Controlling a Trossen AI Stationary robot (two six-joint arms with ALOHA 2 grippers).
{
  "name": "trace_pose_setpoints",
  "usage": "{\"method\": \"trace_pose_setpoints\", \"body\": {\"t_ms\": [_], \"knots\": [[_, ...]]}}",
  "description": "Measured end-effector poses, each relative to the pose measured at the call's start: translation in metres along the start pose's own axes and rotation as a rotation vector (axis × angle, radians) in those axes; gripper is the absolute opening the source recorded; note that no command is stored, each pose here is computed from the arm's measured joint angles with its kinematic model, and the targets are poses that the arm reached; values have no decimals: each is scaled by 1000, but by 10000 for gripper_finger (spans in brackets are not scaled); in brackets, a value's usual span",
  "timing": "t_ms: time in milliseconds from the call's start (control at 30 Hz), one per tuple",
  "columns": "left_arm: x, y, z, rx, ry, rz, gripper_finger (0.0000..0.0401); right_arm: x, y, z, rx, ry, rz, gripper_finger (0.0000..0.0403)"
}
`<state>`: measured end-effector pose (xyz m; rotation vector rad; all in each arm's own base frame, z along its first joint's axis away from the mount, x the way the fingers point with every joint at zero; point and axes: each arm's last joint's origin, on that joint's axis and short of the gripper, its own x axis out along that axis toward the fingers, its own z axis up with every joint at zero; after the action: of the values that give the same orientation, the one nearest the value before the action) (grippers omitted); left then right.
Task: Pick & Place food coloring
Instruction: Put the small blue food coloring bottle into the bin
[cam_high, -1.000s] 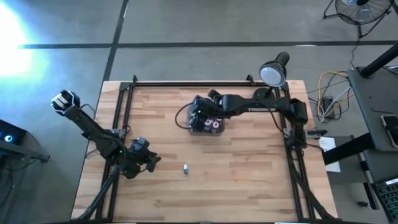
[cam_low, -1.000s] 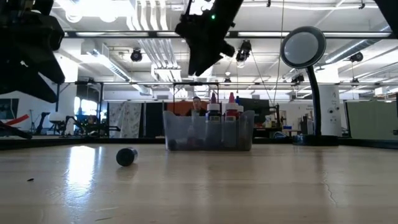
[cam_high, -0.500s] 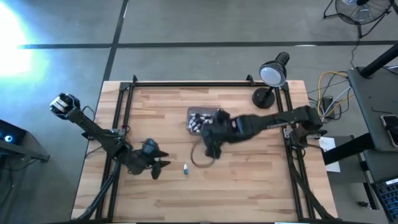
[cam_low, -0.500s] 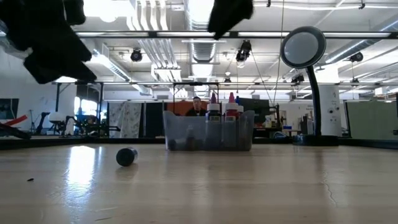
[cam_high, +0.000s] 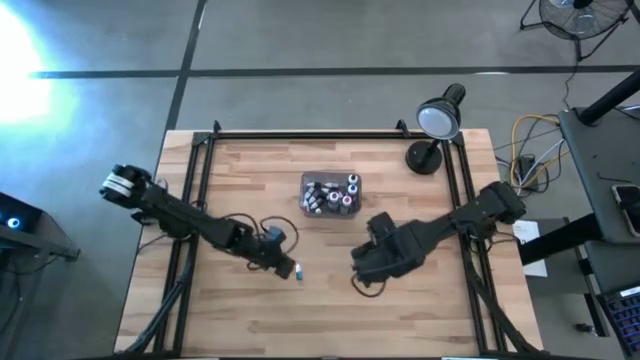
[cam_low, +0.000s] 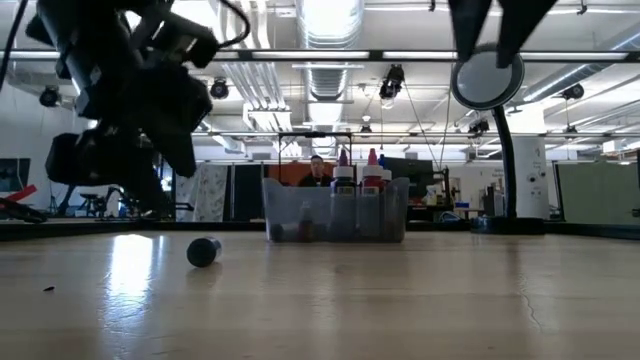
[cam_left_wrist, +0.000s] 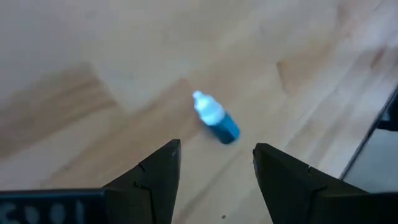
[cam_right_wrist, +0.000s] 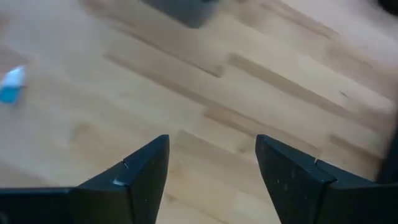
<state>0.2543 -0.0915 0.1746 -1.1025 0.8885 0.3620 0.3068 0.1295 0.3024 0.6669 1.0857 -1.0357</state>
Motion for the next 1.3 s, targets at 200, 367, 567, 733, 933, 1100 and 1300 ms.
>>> {"method": "trace_pose_setpoints", "body": {"t_ms": [200,367,567,733,933,1100,1300], "knots": [[17,-24,-2,-35,-89,211,173,2,-9,-28,126,-16,-56,230],[37,-42,0,-66,-98,243,172,10,-14,-44,143,-7,-96,231],[57,-47,-2,-118,-82,276,172,18,-21,-64,93,31,-149,225],[65,-43,-4,-167,-81,307,172,24,-27,-75,59,18,-174,224],[66,-41,-3,-172,-91,323,139,28,-30,-81,37,10,-192,224],[66,-37,0,-167,-93,355,90,32,-31,-83,32,6,-201,224],[64,-31,6,-94,-81,421,49,35,-32,-84,52,3,-203,224]]}}
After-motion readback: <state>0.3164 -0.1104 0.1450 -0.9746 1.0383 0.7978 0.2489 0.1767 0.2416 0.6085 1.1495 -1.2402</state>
